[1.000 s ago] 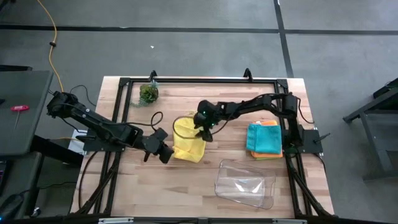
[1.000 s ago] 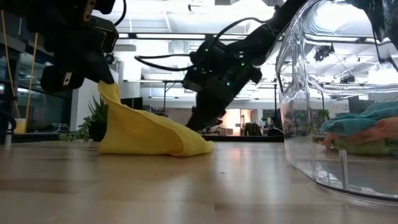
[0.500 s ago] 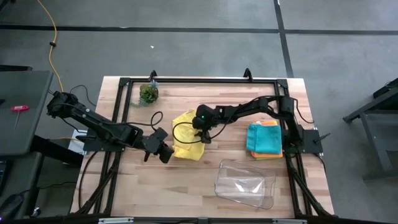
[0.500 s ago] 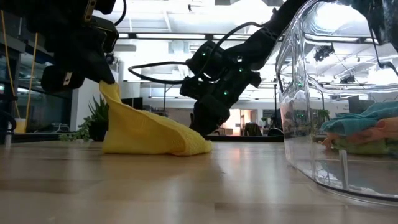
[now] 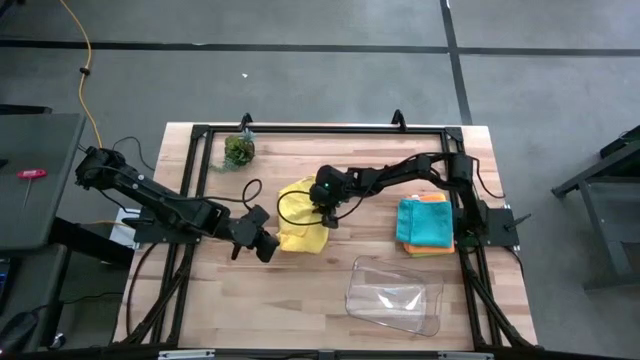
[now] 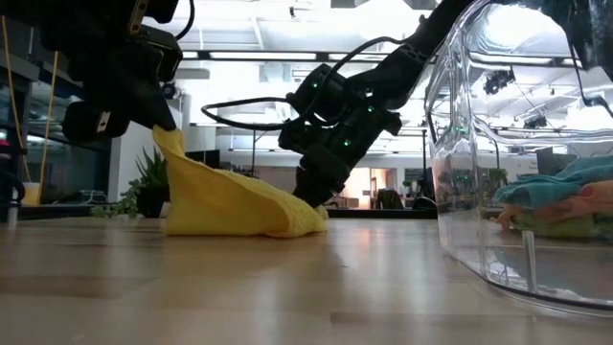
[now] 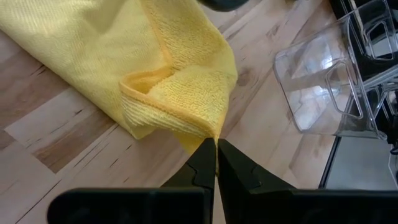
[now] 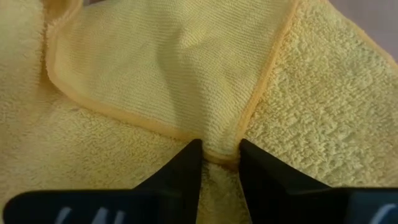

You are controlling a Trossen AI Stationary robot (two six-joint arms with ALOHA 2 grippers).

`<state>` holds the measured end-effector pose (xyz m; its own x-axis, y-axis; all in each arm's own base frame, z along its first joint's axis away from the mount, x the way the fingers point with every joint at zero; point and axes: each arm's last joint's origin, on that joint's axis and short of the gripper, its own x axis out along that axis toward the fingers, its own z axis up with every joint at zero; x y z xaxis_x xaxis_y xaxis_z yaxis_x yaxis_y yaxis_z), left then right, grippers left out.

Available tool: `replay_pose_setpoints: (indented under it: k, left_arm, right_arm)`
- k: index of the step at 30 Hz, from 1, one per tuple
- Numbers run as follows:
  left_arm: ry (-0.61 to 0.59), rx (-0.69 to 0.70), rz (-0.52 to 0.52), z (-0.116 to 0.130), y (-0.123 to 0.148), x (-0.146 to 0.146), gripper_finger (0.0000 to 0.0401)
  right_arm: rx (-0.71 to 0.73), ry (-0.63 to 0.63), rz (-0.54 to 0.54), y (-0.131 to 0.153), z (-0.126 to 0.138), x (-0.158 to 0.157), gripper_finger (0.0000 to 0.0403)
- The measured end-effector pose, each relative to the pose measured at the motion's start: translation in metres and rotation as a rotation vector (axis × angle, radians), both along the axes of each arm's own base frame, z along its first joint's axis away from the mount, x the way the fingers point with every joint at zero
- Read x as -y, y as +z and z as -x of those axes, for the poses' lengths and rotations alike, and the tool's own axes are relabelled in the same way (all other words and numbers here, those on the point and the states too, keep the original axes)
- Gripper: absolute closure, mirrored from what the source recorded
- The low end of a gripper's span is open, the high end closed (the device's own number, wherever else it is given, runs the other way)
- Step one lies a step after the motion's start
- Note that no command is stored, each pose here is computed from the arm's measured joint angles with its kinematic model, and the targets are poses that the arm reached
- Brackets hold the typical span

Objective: Fold microfiber towels
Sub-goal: Fold the yellow cloth

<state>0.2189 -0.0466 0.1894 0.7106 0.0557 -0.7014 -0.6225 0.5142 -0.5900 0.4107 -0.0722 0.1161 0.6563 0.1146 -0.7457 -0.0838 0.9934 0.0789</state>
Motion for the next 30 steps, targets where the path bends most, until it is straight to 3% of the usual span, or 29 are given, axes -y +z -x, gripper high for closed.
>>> replay_pose_setpoints:
  k: [6,17,30]
  left_arm:
    - [0.0,0.0,0.0,0.0,0.0,0.0,0.0401]
    - [-0.002,0.0,0.002,0.0,0.0,0.0,0.0401]
    - [0.004,0.002,-0.004,0.0,0.0,0.0,0.0401]
  right_arm:
    - [-0.006,-0.038,-0.036,0.0,0.0,0.0,0.0295]
    - [-0.011,-0.055,-0.048,0.002,0.002,0.003,0.0214]
    - [-0.028,-0.075,-0.107,0.008,0.009,0.019,0.0255]
